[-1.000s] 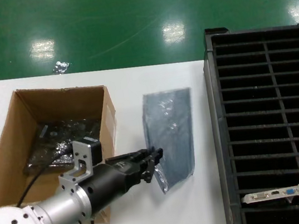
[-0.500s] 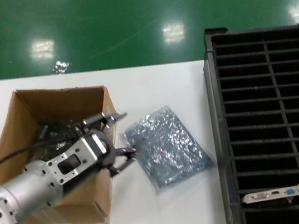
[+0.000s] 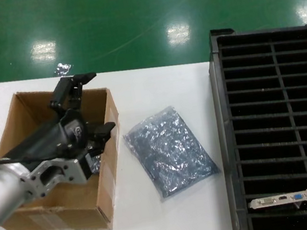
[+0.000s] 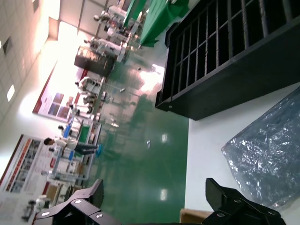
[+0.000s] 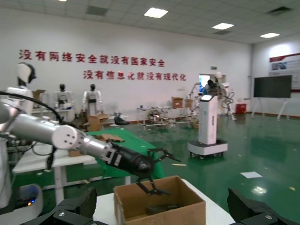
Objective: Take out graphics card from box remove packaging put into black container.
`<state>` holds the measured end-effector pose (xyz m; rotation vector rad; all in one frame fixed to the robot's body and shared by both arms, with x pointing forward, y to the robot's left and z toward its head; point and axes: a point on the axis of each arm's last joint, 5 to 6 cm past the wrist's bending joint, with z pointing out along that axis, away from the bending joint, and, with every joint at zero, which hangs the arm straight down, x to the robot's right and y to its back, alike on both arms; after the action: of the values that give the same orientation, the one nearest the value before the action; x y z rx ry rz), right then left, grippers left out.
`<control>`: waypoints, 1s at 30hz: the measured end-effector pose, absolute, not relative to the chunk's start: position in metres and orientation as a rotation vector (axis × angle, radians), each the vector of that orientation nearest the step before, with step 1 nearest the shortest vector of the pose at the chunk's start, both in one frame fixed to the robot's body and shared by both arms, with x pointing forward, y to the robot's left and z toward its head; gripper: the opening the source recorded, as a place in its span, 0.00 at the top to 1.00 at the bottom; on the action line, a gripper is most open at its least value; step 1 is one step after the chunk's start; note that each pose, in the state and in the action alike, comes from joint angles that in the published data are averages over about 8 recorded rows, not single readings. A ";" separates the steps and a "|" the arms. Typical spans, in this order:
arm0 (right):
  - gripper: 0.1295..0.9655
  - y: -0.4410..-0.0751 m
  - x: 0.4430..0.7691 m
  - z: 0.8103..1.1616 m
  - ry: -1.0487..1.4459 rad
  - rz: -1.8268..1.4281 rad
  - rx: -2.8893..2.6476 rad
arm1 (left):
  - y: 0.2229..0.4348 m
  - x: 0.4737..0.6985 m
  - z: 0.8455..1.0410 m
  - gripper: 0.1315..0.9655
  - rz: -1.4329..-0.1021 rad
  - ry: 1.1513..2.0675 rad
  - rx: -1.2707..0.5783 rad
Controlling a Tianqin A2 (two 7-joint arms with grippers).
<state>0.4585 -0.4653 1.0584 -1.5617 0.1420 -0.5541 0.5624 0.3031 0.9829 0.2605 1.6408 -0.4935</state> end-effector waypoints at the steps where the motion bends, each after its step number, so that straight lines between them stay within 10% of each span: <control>1: 0.00 -0.464 0.460 1.056 0.155 -0.560 -1.558 | 0.302 0.563 0.982 0.38 -0.508 1.642 0.247; 15: 0.00 -0.442 0.480 1.007 0.376 -0.676 -1.494 | 0.286 0.562 0.965 0.08 -0.695 1.613 0.041; 30: 0.00 -0.409 0.498 0.955 0.607 -0.812 -1.434 | 0.276 0.556 0.943 0.00 -0.882 1.561 -0.224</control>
<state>0.4975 -0.4088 0.9550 -1.4337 0.6074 -0.8117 0.5556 0.2757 0.9432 -0.2237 1.5606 -0.8821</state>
